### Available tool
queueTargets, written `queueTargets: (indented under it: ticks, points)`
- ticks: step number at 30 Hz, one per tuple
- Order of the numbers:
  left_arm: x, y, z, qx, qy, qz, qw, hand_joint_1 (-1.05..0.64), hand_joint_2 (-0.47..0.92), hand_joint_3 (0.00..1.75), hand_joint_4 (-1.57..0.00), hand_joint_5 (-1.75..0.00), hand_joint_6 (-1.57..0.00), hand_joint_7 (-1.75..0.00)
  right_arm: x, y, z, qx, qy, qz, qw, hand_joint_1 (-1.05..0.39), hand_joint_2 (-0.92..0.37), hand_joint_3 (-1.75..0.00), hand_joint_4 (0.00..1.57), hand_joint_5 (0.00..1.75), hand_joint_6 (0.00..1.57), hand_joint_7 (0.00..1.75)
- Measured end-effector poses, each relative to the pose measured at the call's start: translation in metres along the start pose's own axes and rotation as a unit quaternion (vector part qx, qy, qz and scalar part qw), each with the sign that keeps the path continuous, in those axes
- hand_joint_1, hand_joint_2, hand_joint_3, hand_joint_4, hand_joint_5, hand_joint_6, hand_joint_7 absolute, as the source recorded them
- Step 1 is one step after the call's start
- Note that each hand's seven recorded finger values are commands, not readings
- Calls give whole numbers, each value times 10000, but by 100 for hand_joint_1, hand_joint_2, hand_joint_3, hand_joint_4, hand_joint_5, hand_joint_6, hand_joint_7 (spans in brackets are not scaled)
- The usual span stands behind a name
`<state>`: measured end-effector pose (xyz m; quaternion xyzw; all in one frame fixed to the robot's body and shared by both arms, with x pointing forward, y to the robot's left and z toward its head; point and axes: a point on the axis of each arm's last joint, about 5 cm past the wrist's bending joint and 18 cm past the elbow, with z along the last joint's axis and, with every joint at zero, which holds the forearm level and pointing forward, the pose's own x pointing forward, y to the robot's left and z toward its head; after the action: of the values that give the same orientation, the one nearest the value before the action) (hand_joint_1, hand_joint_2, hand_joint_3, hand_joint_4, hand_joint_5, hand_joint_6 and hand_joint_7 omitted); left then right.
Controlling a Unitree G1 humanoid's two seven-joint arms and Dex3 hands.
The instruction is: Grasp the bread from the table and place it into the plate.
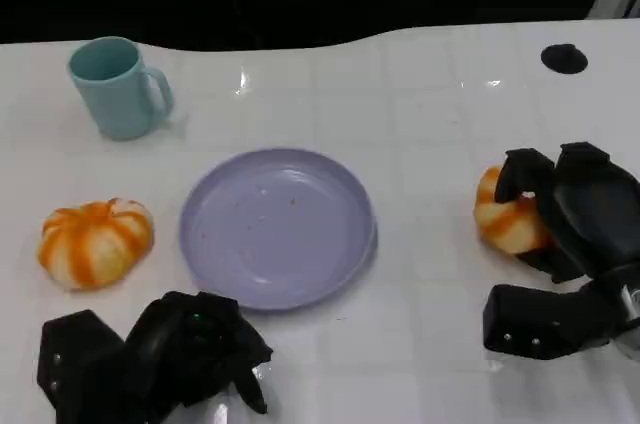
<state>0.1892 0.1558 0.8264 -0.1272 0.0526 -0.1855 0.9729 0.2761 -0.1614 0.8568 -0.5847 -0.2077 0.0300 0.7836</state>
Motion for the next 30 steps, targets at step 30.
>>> queueTargets:
  ticks: [30]
  points:
    - [-41,-30,-20,22,-6,-40,10000,-105,77,0,-156,-85,-157,-53,301,-151,864,1543,-1487,-473,9756,-15,-20,-143,101,175,83,162]
